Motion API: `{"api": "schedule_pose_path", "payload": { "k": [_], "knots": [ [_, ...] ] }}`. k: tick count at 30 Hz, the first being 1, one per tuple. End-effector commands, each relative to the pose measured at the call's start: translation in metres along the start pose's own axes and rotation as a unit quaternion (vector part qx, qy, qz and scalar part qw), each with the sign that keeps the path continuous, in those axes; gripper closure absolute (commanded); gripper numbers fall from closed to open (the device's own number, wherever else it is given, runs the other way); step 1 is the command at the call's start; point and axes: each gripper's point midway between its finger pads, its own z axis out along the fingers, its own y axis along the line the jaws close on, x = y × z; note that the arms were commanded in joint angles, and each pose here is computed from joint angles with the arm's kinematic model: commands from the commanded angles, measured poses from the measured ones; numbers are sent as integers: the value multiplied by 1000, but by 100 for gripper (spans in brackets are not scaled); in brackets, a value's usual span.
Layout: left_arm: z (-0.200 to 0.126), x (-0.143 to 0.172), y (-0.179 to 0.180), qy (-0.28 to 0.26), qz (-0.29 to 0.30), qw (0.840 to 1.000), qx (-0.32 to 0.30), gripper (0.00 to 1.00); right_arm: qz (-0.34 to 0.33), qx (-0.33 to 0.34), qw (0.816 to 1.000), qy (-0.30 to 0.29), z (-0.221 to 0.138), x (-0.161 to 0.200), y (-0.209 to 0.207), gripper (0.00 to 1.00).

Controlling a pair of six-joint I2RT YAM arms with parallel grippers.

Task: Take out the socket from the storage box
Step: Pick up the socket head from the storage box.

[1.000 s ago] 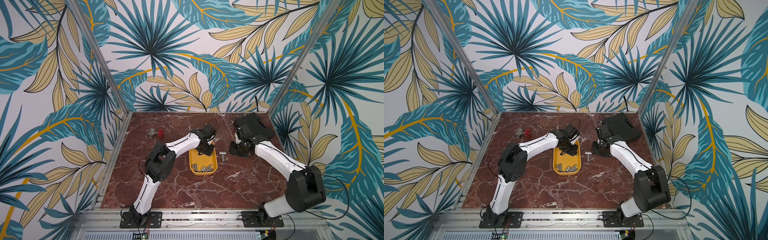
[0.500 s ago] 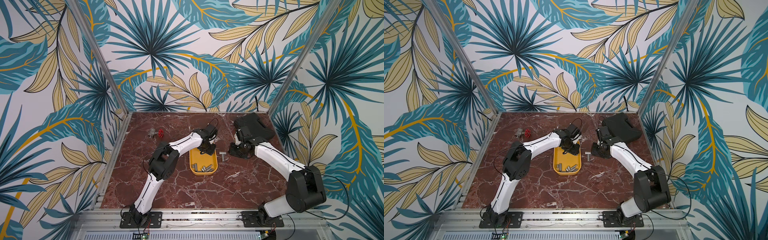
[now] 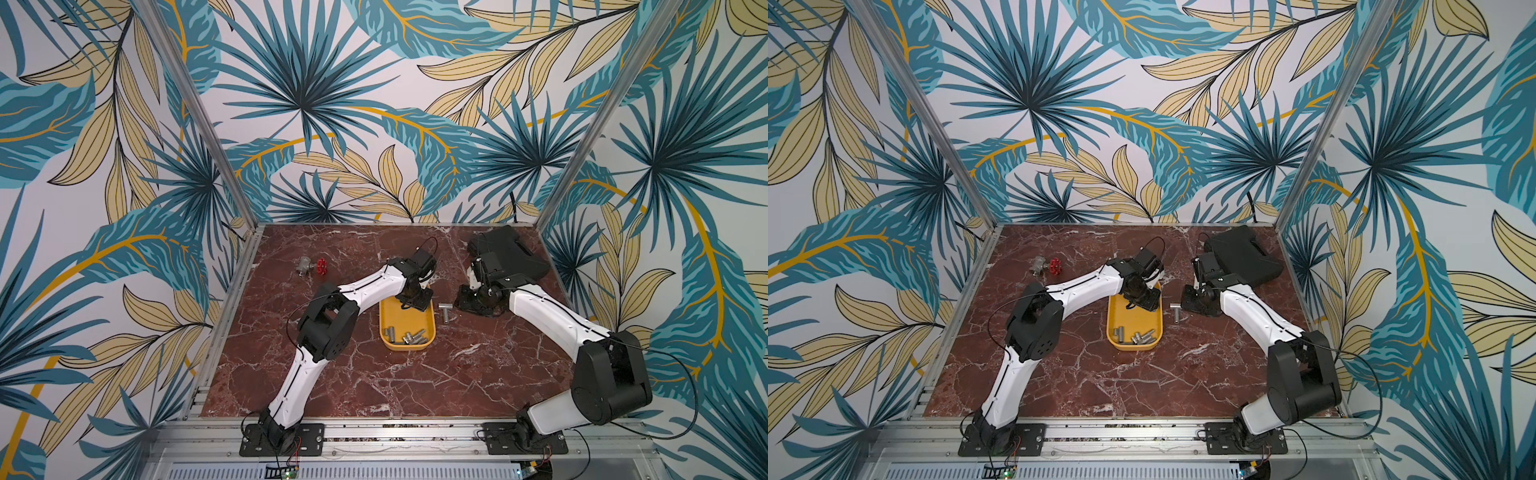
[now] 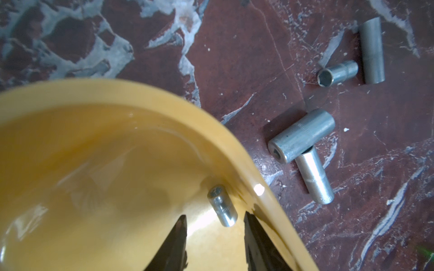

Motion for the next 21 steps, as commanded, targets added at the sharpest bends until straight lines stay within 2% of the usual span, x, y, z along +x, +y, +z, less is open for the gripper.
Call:
{"api": "schedule_pose_path", "payload": {
  "k": [1, 8, 21],
  "knots": [
    [2, -13, -8, -14, 5, 1000, 10, 57, 5, -1, 1000, 6, 1, 6, -3, 65],
    [8, -12, -7, -8, 2, 1000, 8, 57, 2, 2, 1000, 13, 4, 9, -5, 65],
    [23, 11, 19, 30, 10, 998, -53, 61, 1, 3, 1000, 19, 7, 9, -5, 65]
  ]
}}
